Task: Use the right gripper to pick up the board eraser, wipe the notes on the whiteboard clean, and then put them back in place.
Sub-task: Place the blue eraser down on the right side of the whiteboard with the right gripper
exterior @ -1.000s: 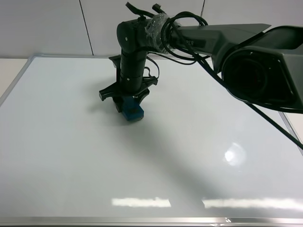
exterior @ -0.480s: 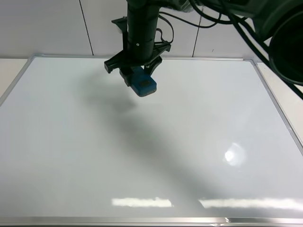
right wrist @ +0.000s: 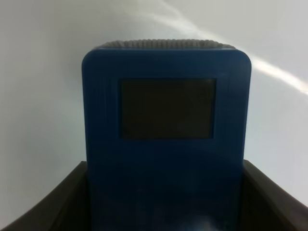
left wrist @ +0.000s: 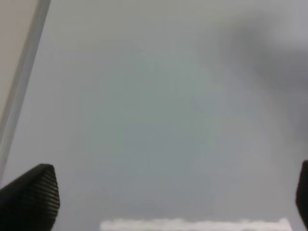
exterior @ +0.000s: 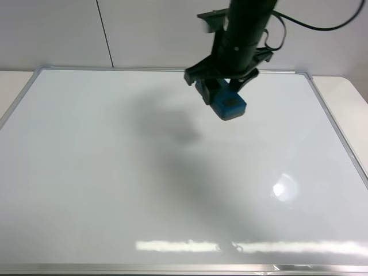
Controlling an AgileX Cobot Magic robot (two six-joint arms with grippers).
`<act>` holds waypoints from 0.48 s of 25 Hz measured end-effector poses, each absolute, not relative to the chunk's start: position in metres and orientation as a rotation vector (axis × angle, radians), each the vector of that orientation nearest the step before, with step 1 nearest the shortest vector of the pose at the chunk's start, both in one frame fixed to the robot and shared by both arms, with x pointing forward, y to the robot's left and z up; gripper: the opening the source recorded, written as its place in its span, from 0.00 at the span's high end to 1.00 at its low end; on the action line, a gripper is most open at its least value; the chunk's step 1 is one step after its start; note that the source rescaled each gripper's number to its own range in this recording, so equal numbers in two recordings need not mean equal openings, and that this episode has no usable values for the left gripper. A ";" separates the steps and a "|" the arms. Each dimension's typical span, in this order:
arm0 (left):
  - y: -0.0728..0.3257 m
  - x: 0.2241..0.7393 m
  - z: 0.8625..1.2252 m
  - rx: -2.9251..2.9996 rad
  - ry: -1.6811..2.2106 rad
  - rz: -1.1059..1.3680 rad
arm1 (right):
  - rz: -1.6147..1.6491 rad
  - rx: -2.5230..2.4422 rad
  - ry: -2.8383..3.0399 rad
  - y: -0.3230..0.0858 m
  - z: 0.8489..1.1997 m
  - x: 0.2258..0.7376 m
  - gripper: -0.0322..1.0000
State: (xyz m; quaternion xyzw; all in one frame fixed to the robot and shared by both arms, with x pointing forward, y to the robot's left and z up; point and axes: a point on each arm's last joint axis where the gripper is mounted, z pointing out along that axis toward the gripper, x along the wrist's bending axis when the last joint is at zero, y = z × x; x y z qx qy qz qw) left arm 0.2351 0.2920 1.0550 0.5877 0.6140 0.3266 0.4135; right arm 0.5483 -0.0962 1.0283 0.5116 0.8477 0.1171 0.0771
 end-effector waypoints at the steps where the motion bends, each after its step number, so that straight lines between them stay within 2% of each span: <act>1: 0.292 0.235 1.055 1.477 1.544 0.821 | 0.362 1.550 2.521 -0.109 1.027 0.540 0.95; 7: 0.292 0.235 1.055 1.477 1.544 0.821 | 0.316 1.757 2.374 -0.196 1.004 0.501 0.95; 12: 0.292 0.235 1.055 1.477 1.544 0.821 | 0.208 1.893 2.281 -0.252 0.986 0.474 0.95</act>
